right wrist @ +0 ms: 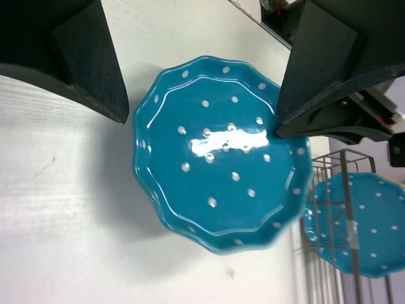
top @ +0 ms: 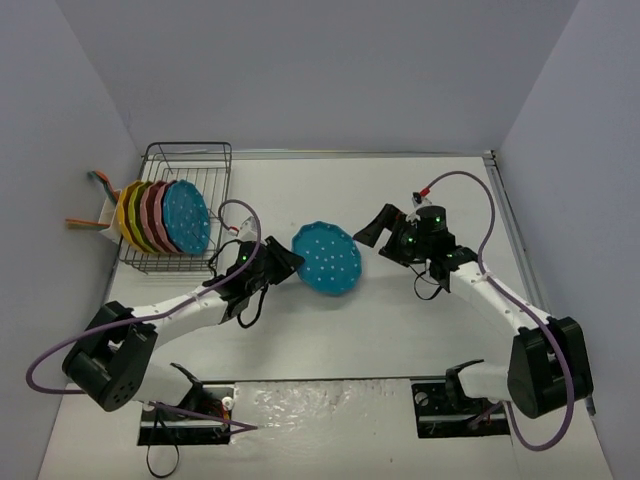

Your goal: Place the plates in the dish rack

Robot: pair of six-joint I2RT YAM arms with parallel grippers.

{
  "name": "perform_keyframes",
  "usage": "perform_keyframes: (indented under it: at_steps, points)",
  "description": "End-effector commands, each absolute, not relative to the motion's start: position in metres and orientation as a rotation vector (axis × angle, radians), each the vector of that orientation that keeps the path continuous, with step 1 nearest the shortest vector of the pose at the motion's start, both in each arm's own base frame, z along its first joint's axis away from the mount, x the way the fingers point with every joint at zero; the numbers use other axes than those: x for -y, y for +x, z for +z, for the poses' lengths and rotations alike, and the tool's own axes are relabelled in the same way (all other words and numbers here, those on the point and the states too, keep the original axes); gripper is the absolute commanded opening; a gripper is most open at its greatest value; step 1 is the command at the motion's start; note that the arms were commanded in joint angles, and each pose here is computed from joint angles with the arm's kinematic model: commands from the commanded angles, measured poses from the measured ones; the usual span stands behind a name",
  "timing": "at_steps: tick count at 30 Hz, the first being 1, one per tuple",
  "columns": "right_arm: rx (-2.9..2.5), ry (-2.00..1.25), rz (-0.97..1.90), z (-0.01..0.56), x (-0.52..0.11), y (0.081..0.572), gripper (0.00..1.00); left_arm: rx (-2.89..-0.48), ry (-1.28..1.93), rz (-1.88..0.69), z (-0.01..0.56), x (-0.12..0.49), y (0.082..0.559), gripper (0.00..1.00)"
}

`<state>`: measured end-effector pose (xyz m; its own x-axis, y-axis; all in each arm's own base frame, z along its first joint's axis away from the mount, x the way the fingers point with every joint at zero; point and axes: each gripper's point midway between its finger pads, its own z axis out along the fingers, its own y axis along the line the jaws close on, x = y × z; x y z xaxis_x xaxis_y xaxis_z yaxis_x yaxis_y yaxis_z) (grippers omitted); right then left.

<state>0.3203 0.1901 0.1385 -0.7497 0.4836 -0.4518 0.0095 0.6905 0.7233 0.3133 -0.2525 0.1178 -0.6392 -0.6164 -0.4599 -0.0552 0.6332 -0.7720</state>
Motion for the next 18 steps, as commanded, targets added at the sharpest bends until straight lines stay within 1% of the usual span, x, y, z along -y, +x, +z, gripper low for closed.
perform_keyframes:
  at_steps: [1,9,18]
  points:
    - [-2.118,0.227,0.871,0.197,-0.176,0.335,1.0,-1.789,-0.429,-1.086,0.239,0.261,0.341,0.0]
    - [-2.054,0.173,0.821,0.221,-0.162,0.329,1.0,-1.802,-0.318,-0.901,0.272,0.24,0.347,0.0]
    - [-2.046,0.172,0.822,0.221,-0.15,0.325,1.0,-1.792,-0.213,-0.666,0.324,0.196,0.358,0.0]
